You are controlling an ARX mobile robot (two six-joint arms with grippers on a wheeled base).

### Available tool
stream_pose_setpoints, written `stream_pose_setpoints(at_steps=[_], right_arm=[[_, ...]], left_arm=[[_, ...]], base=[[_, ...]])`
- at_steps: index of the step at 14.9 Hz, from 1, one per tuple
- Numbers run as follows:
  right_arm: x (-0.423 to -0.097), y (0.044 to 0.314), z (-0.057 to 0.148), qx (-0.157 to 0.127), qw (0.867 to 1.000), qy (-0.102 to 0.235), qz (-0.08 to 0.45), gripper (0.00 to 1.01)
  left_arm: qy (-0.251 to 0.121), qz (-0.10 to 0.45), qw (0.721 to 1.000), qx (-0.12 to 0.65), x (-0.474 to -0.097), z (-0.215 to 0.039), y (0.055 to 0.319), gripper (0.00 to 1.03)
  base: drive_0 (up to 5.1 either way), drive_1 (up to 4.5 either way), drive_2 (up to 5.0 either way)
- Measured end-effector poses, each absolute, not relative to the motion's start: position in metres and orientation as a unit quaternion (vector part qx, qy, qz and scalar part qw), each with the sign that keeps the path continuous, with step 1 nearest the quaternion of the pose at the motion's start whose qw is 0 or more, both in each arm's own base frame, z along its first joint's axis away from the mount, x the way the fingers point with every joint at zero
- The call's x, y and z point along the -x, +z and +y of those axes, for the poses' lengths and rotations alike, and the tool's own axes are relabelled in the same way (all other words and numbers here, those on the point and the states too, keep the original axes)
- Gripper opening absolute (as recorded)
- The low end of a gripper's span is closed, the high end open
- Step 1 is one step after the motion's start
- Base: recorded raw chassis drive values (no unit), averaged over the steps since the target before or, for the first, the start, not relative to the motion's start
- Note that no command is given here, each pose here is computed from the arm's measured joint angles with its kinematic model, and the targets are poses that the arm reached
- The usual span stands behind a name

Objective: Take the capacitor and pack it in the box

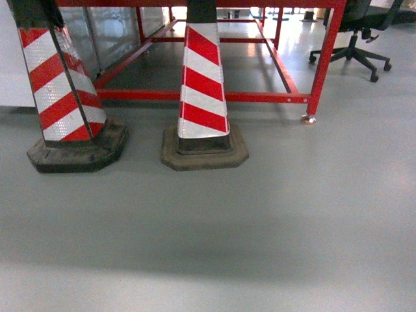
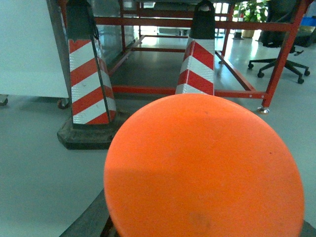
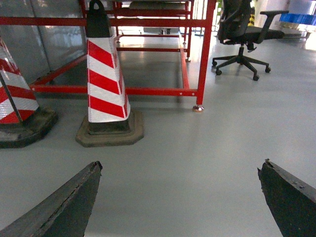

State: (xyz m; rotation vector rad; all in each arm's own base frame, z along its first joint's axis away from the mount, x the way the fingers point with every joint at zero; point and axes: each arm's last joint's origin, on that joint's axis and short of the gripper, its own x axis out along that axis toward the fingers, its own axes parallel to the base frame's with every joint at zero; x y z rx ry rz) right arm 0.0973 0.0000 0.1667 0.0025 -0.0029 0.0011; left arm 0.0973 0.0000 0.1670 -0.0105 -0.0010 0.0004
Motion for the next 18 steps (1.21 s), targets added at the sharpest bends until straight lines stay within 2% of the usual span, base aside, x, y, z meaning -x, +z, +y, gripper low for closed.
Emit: stream_pose_setpoints(at_steps=[18], right_arm=[[-0.0973,0.1668,0.0000,-0.001,1.000,0.000,-0.002,0.98]], left_arm=[[0.000,-0.001,1.000,0.005,-0.0973,0.0000,0.1671,0.44]], base=[[0.0,4.28,-4.2]])
